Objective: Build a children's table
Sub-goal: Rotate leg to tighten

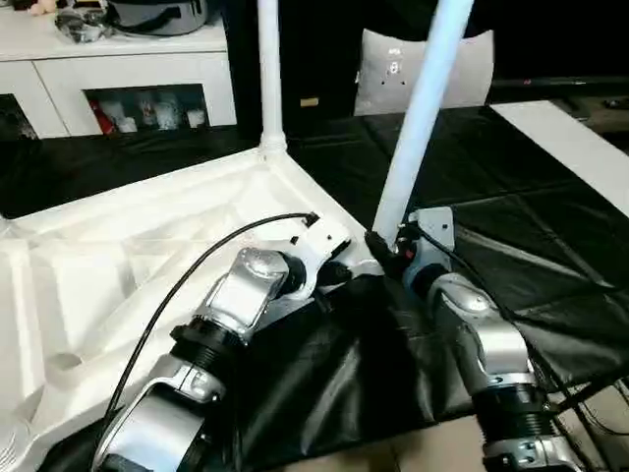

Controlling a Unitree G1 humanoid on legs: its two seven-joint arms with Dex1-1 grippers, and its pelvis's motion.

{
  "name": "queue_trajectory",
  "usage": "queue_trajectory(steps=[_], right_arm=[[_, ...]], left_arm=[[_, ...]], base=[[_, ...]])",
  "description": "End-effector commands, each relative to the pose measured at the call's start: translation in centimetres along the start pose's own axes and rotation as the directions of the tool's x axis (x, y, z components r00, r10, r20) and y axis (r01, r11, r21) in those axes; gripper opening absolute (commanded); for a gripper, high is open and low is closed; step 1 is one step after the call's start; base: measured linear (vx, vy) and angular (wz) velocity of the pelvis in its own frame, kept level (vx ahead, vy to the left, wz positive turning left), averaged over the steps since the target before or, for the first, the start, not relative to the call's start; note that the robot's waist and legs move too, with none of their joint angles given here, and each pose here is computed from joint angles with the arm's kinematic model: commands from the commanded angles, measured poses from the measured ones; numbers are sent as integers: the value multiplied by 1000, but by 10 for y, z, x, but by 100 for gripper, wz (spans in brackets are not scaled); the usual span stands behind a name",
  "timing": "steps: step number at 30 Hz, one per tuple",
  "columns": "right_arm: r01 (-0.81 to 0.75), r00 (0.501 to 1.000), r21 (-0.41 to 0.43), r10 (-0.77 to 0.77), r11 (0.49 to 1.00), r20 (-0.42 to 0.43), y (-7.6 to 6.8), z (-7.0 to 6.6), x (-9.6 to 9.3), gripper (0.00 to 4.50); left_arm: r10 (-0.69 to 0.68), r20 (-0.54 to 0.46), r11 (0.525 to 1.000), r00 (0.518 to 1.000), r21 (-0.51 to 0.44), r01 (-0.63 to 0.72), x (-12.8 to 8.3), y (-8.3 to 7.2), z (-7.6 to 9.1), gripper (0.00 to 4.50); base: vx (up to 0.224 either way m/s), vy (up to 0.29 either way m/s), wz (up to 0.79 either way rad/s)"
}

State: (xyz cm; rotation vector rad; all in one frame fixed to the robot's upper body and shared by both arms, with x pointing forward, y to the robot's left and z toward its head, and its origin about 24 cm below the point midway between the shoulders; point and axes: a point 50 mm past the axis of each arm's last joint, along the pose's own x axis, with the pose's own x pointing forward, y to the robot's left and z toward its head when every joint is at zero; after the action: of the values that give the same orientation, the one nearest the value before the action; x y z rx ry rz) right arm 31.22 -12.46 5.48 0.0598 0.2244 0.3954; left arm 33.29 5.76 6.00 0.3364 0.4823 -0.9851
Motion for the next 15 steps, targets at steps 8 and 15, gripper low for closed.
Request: queue_trajectory(steps=[8, 15], right_arm=[[-305, 951, -121, 309, 945, 14, -10, 6, -39, 386], [-525, 851, -195, 515, 828, -103, -27, 12, -64, 421]], left_arm=[[-131, -16, 982, 991, 134, 132, -19, 8, -12, 0], [-367, -73, 887, 927, 274, 373, -34, 3, -21, 0]], base=[[0, 0, 0], [0, 0, 0]])
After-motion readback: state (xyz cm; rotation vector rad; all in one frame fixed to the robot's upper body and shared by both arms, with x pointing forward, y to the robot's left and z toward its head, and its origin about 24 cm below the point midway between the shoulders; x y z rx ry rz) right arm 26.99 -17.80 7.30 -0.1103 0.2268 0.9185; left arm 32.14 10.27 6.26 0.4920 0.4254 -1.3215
